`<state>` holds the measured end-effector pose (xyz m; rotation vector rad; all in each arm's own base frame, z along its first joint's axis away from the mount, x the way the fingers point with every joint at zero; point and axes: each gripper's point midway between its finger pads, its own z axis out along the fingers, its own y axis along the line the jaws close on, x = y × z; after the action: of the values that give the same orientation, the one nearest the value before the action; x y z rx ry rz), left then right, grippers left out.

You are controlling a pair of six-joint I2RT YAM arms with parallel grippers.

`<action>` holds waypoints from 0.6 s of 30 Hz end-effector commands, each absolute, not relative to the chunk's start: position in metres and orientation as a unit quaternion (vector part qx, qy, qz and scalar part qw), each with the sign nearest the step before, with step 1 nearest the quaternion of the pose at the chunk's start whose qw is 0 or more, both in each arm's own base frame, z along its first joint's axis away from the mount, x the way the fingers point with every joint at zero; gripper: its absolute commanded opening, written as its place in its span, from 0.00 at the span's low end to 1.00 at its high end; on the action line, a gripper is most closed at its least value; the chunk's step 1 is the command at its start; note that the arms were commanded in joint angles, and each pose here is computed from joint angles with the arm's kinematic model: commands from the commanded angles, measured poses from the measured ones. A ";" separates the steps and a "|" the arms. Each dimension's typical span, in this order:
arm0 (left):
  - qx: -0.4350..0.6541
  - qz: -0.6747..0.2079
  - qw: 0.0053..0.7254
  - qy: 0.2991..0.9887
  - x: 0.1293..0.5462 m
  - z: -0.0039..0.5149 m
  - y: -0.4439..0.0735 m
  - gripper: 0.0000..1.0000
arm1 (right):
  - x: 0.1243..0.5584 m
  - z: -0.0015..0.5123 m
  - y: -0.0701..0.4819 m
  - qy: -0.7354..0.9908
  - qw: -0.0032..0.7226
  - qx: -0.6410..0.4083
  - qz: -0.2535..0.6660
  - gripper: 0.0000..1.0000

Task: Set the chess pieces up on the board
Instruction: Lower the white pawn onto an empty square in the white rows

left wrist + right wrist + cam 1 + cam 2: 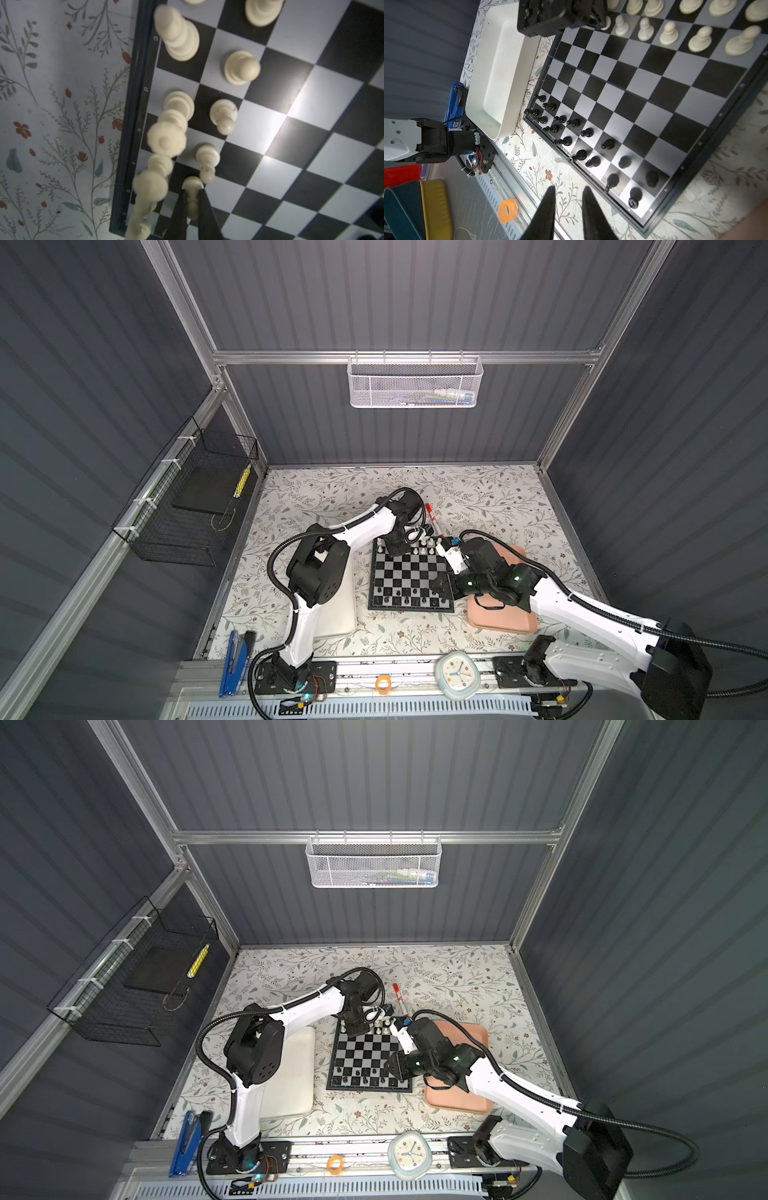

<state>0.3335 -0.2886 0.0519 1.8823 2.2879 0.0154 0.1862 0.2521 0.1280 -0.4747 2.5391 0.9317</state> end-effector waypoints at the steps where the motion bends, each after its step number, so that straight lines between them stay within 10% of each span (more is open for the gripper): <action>1: 0.642 0.009 0.084 0.762 0.333 0.050 -0.291 0.13 | 0.187 0.124 0.249 0.910 0.196 -0.168 0.325 0.26; 18: 0.642 0.011 0.088 0.762 0.332 0.057 -0.289 0.21 | 0.187 0.123 0.250 0.909 0.196 -0.167 0.329 0.26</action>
<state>0.3346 -0.2871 0.0520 1.8850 2.2856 0.0322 0.1864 0.2522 0.1283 -0.4743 2.5377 0.9326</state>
